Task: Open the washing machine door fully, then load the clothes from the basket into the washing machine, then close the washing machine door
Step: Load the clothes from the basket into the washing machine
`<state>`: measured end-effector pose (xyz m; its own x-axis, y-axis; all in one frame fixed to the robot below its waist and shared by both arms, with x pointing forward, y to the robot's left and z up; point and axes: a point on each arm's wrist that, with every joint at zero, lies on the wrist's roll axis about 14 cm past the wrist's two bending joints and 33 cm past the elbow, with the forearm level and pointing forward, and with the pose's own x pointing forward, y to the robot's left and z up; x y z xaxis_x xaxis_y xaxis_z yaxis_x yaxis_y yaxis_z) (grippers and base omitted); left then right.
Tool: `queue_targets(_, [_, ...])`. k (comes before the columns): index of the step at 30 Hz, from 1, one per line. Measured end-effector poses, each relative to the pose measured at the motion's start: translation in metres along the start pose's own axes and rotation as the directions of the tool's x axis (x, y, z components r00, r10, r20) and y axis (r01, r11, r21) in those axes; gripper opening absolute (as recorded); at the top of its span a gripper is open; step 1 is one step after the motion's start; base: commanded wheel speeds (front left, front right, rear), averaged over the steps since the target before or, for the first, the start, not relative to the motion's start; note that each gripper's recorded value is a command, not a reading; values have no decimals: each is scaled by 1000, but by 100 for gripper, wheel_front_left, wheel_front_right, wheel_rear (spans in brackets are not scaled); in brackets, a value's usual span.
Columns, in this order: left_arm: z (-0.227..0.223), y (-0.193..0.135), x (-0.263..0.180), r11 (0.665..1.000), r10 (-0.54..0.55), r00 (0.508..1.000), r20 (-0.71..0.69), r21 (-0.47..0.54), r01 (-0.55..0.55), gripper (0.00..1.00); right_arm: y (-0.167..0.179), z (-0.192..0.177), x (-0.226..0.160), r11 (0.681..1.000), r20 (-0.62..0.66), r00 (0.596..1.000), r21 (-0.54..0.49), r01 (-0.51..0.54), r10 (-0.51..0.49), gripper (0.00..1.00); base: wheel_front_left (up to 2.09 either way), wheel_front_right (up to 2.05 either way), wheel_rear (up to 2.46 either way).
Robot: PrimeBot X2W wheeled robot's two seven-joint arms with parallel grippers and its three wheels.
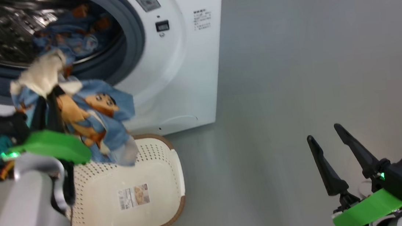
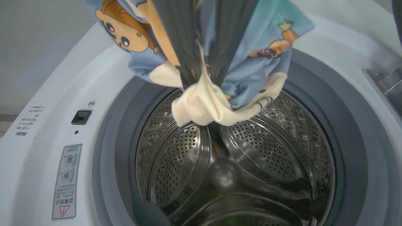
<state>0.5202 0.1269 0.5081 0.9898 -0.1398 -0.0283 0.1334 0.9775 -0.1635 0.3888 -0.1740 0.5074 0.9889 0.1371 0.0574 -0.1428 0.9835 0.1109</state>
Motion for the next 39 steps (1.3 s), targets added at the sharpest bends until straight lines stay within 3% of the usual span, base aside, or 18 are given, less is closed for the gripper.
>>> queue_targets(22, [-49,30,151,1000,17,962,-272,12,-14,0,-38,-52,27,995,-106,990,28,95,-92,100,0,0,0])
queue_targets(32, [-46,27,202,1000,18,975,-220,-19,-23,0,-51,-63,26,991,-145,981,5,133,-131,100,0,0,0])
queue_targets(39, [-7,43,234,995,96,995,-4,16,-96,0,-63,-75,23,985,-181,969,8,172,-168,100,0,0,0])
